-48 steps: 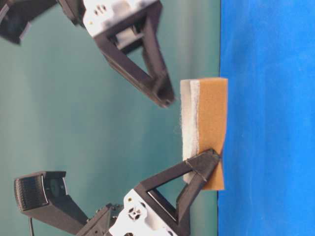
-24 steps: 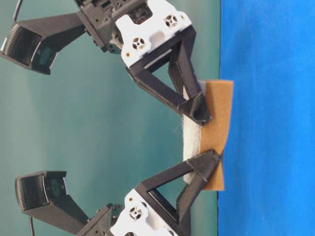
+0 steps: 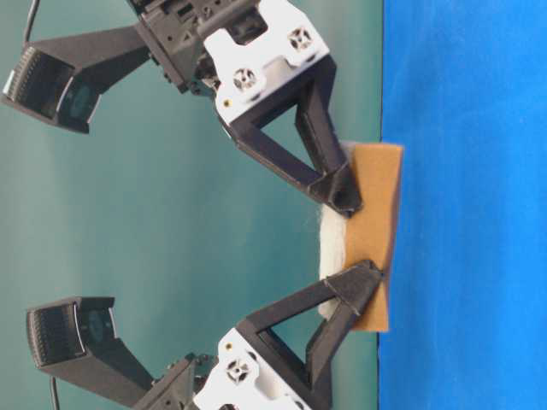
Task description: Hand over the sponge with the left arm and wipe it with the right arm.
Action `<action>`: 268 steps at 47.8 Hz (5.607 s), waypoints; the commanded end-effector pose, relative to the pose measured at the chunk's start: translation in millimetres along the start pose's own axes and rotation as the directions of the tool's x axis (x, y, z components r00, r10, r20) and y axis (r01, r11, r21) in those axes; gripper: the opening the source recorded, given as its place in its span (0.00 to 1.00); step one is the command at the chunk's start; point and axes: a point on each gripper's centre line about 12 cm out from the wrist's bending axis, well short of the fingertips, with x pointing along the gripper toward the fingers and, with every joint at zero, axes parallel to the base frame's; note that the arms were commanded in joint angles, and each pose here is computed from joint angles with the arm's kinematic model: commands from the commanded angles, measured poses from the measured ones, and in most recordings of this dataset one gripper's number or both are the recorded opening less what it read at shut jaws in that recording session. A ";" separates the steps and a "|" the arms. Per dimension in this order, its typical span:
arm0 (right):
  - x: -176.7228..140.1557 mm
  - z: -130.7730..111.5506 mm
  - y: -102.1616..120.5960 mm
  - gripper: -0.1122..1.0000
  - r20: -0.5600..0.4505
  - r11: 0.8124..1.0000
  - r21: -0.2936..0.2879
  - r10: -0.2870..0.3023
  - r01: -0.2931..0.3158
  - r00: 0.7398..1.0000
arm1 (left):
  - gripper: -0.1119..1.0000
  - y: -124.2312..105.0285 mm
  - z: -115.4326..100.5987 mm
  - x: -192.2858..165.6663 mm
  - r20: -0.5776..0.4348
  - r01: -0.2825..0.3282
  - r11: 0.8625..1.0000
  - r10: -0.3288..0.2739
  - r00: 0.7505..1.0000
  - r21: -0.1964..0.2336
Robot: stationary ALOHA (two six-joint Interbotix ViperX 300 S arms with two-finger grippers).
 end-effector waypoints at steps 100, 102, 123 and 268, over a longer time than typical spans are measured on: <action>46.7 -82.4 -7.2 0.20 -0.167 1.000 -0.002 -0.015 0.015 0.986 | 0.90 -3.8 -2.0 -104.5 0.254 0.017 0.989 -0.054 0.966 0.145; 46.7 -82.2 -10.2 0.20 -0.167 1.000 0.002 -0.021 0.022 0.986 | 0.90 -3.9 -1.2 -104.6 0.257 0.017 0.989 -0.054 0.965 0.145; 33.0 -75.5 -105.8 0.20 -0.148 0.980 -0.019 -0.199 0.198 0.969 | 0.90 -3.8 -2.3 -103.7 0.252 0.017 0.989 -0.053 0.966 0.145; 35.2 -76.0 25.7 0.20 -0.209 0.991 -0.107 0.056 -0.080 0.976 | 0.90 -3.7 -2.8 -102.9 0.250 0.017 0.990 -0.053 0.967 0.143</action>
